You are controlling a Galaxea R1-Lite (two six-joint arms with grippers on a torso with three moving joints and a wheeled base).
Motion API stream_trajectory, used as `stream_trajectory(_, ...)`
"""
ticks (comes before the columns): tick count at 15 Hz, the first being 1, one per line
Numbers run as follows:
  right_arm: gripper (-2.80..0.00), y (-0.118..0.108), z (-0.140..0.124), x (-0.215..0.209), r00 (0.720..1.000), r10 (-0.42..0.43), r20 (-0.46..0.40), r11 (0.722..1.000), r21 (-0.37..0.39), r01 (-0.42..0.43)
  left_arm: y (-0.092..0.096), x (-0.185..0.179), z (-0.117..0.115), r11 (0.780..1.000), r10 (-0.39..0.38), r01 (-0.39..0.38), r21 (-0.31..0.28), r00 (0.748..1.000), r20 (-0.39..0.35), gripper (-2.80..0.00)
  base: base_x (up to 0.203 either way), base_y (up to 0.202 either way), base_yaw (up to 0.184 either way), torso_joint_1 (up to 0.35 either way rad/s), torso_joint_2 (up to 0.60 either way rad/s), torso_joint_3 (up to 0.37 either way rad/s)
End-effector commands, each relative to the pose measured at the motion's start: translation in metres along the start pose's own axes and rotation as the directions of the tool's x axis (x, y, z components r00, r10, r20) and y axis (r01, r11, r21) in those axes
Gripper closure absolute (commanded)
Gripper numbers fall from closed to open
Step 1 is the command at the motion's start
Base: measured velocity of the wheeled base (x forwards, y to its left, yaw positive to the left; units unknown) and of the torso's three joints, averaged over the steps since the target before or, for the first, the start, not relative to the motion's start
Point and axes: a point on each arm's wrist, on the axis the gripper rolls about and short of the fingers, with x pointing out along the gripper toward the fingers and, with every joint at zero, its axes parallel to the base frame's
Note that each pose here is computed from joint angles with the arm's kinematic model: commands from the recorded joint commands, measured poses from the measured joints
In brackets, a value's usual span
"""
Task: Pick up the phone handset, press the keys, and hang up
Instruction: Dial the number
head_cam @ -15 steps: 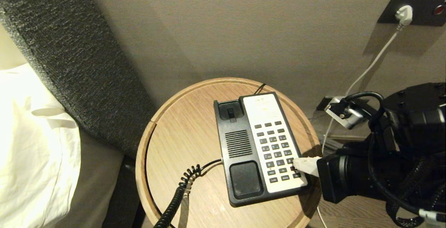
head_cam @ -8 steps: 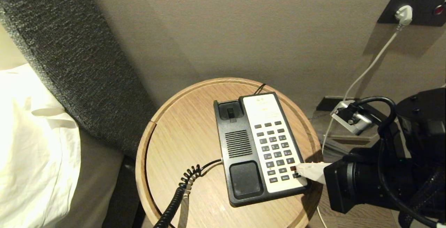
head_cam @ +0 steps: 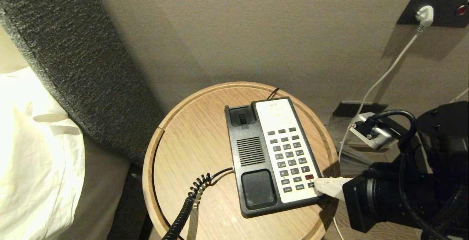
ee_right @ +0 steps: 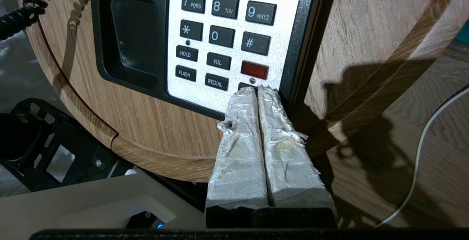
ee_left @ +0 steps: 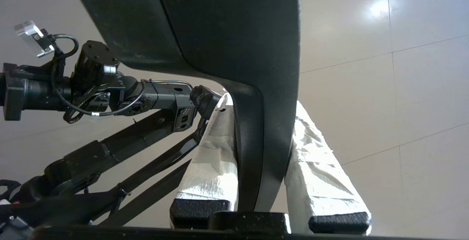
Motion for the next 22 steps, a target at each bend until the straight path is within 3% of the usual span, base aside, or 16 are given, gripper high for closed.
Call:
stream_trajectory(1, 0.00, -0.0004, -0.0011, 0.0004, 1.000, -0.003, -0.004, 1.000, 0.001, 0.003, -0.0009, 0.0003, 0.0003, 1.000, -0.005, 0.005, -0.007, 1.000, -0.002, 0.00, 0.000, 0.000, 0.000, 0.000, 0.00, 0.000)
stream_trajectory(22, 0.00, 0.0003, 0.0005, 0.0040, 1.000, -0.006, -0.002, 1.000, 0.002, 0.006, -0.0010, -0.0012, -0.0005, 1.000, -0.007, 0.007, -0.007, 1.000, -0.002, 0.00, 0.000, 0.000, 0.000, 0.000, 0.00, 0.000)
